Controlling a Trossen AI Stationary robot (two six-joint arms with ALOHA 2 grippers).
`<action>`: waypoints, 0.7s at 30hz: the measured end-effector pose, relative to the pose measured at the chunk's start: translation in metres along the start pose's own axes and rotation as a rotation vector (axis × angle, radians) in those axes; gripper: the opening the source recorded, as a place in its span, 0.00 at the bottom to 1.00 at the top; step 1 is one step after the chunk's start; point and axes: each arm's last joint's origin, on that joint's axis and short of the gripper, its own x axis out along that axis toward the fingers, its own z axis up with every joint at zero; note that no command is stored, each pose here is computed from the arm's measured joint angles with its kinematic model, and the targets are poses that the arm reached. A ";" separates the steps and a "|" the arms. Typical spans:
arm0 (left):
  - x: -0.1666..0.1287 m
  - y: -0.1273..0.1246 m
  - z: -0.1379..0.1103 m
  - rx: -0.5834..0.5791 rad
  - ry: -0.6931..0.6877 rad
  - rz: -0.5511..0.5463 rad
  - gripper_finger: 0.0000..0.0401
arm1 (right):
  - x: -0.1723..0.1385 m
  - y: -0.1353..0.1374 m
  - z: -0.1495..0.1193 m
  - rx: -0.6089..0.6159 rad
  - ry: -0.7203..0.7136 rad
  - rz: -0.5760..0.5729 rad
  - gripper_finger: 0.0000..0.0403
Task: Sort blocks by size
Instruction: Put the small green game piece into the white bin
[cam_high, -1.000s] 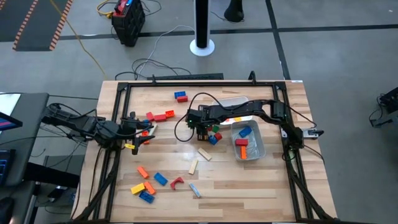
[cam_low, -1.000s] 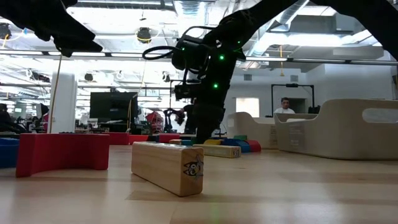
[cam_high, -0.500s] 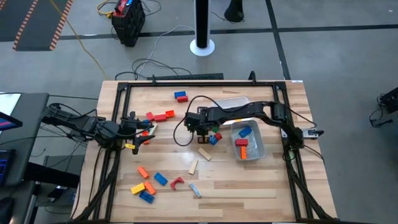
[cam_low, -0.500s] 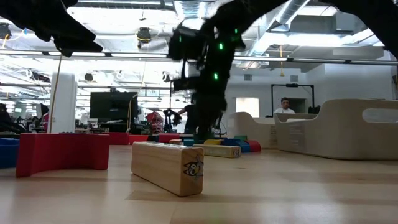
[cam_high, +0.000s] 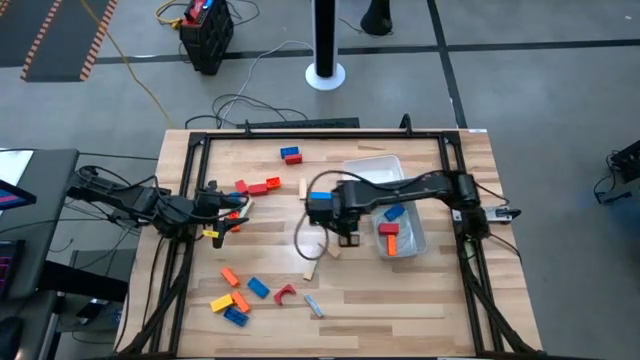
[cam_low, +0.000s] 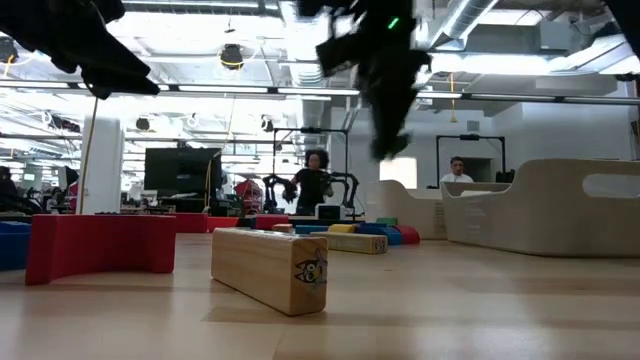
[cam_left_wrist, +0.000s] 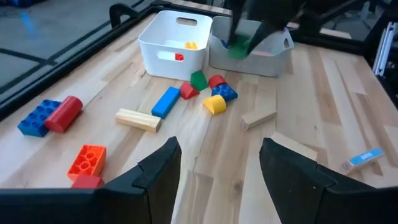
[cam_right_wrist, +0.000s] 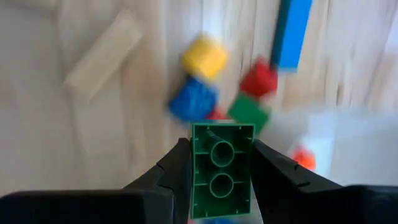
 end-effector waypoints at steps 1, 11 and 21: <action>0.000 0.000 0.000 -0.006 0.000 0.000 0.52 | -0.009 0.004 -0.007 0.013 0.010 -0.006 0.39; 0.001 -0.002 0.003 -0.087 -0.033 -0.012 0.52 | -0.056 0.009 -0.060 0.159 -0.132 -0.258 0.39; 0.012 -0.008 0.003 -0.029 -0.035 0.002 0.52 | 0.011 -0.060 -0.078 0.396 -0.226 -0.339 0.41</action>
